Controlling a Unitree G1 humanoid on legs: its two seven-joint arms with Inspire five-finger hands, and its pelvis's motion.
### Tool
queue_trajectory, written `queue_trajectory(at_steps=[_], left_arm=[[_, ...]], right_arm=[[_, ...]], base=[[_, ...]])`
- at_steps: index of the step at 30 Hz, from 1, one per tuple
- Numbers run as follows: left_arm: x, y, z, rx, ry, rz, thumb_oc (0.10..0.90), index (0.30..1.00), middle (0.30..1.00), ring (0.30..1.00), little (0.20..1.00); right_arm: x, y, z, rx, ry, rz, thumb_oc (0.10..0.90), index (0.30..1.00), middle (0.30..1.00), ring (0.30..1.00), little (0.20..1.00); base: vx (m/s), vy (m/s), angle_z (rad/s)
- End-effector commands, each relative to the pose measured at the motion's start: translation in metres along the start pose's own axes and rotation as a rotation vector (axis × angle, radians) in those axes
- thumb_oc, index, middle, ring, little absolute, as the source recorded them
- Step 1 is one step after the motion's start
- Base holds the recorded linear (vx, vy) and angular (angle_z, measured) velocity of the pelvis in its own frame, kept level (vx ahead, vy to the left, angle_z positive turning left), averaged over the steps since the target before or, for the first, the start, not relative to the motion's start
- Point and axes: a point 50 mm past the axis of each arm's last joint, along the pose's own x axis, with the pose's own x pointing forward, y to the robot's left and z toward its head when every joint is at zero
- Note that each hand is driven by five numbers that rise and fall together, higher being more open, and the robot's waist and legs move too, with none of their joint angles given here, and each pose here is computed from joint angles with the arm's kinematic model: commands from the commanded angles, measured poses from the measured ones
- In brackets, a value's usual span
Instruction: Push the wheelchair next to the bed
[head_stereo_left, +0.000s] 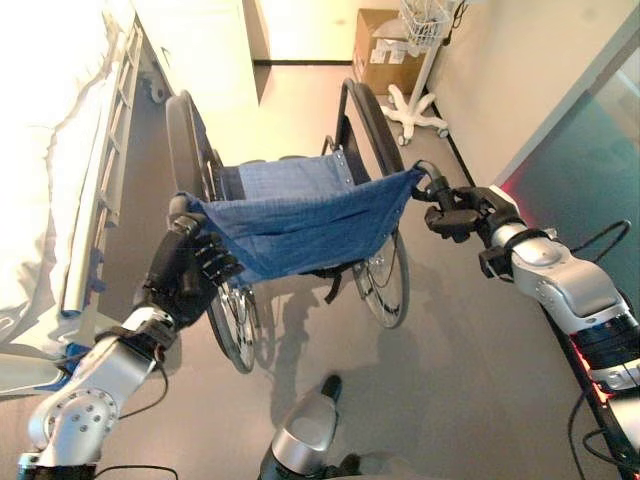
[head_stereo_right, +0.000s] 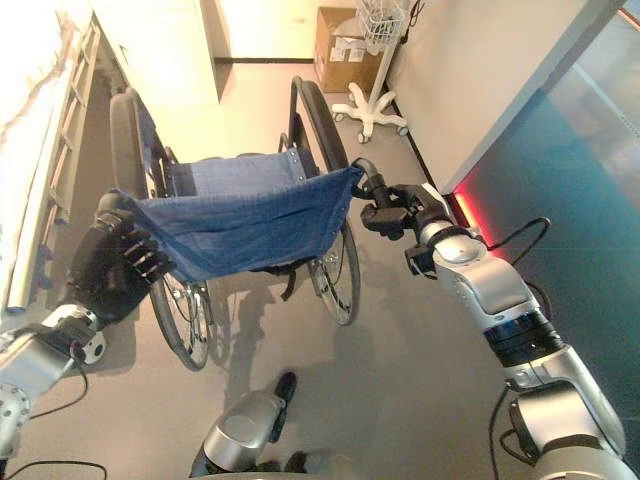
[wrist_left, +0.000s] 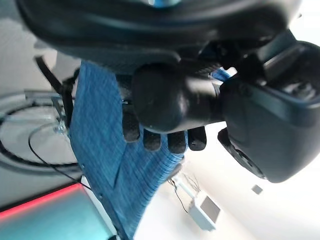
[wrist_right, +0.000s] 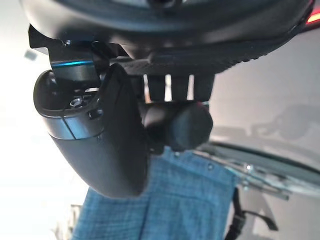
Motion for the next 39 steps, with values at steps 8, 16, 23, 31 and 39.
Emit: queue_trajectory(at_steps=[8,16,23,31,39], left_arm=[[0.015,-0.034,0.084,0.053,-0.302,-0.143,0.400,0.300,0.300,0.300,0.300],[0.014,-0.025,0.071,0.056,-0.270,-0.110,0.400,0.300,0.300,0.300,0.300],[0.019,-0.013,0.066,0.000,-0.261,-0.075,0.400,0.300,0.300,0.300,0.300],[0.032,-0.015,0.051,0.004,-0.232,-0.095,0.400,0.300,0.300,0.300,0.300],[0.036,-0.023,0.061,0.014,-0.227,-0.108,0.400,0.300,0.300,0.300,0.300]], right_arm=[[-0.031,-0.016,0.072,-0.084,-0.413,-0.012,0.400,0.300,0.300,0.300,0.300],[-0.040,-0.026,0.093,-0.072,-0.411,0.021,0.400,0.300,0.300,0.300,0.300],[-0.037,-0.010,0.078,-0.136,-0.392,0.045,0.400,0.300,0.300,0.300,0.300],[-0.029,-0.006,0.067,-0.130,-0.356,0.036,0.400,0.300,0.300,0.300,0.300],[-0.029,-0.007,0.050,-0.116,-0.327,0.028,0.400,0.300,0.300,0.300,0.300]], base=[[0.28,-0.395,0.71],[0.30,-0.430,0.53],[0.22,-0.136,0.22],[0.32,-0.015,0.27],[0.42,0.089,-0.08]])
